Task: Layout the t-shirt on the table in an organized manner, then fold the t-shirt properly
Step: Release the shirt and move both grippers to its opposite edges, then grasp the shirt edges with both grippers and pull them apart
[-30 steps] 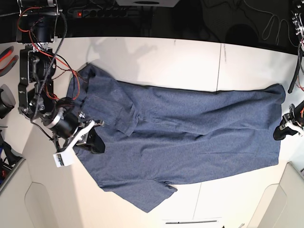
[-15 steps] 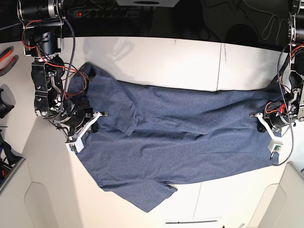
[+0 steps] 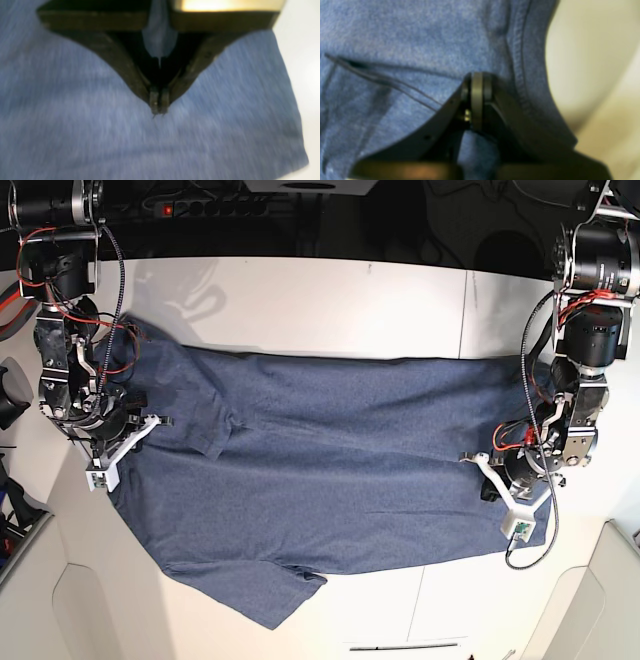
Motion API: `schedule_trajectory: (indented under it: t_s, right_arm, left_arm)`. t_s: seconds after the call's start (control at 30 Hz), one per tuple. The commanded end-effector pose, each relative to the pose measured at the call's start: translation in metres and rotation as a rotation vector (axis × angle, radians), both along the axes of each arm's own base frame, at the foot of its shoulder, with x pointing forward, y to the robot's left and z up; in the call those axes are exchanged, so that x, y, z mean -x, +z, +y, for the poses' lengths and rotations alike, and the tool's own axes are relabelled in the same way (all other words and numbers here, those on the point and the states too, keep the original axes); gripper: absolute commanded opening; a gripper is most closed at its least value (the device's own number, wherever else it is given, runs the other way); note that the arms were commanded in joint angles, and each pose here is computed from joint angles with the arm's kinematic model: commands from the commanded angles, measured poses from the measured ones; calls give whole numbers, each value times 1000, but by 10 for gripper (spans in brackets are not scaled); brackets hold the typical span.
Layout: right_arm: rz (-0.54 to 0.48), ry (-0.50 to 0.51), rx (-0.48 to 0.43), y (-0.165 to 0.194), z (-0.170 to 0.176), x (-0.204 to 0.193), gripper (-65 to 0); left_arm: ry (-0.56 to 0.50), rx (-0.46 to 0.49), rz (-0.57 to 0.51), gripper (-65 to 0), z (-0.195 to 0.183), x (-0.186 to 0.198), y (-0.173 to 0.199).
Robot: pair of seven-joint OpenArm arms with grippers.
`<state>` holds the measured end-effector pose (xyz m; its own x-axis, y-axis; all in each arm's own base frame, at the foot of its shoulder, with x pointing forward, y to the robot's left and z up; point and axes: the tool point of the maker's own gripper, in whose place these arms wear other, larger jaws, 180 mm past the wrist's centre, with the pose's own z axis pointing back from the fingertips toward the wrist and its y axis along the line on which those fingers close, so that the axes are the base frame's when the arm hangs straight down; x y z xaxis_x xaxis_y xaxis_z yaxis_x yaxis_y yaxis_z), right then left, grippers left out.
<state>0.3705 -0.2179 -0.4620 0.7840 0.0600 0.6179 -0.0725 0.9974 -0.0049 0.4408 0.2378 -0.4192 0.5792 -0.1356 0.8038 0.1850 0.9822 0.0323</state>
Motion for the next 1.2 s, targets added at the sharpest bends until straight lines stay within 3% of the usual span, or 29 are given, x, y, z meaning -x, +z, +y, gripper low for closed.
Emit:
schedule_trajectory:
  t_s: [0.0, 0.23, 0.4, 0.6, 0.77, 0.9, 1.0, 1.17]
  right_arm:
    - [-22, -17, 13, 9, -7, -8, -650]
    - [-44, -41, -47, 12, -2, -11, -650]
    - [-54, -20, -102, 14, 9, -13, -650]
    - [-55, -18, -104, 14, 9, -13, -650]
    - [-66, -18, -105, 16, 9, -14, -650]
    - [-65, -18, -105, 16, 9, -14, -650]
    - [-65, -18, -105, 16, 9, -14, -650]
    - [-65, -18, -105, 16, 9, -14, -650]
  left_arm:
    - [12, 3, -73, -650, 5, -21, 25]
    - [17, 37, -86, -650, -16, -62, 42]
    - [35, 14, -32, -650, 0, -61, 42]
    - [83, 71, 180, -650, 55, -25, 34]
    - [95, 158, 269, -650, 92, 10, 34]
    - [31, 253, 338, -650, 88, 44, 20]
    - [19, 271, 380, -650, 79, 63, -2]
    - [-25, 222, 382, -650, 55, 77, -34]
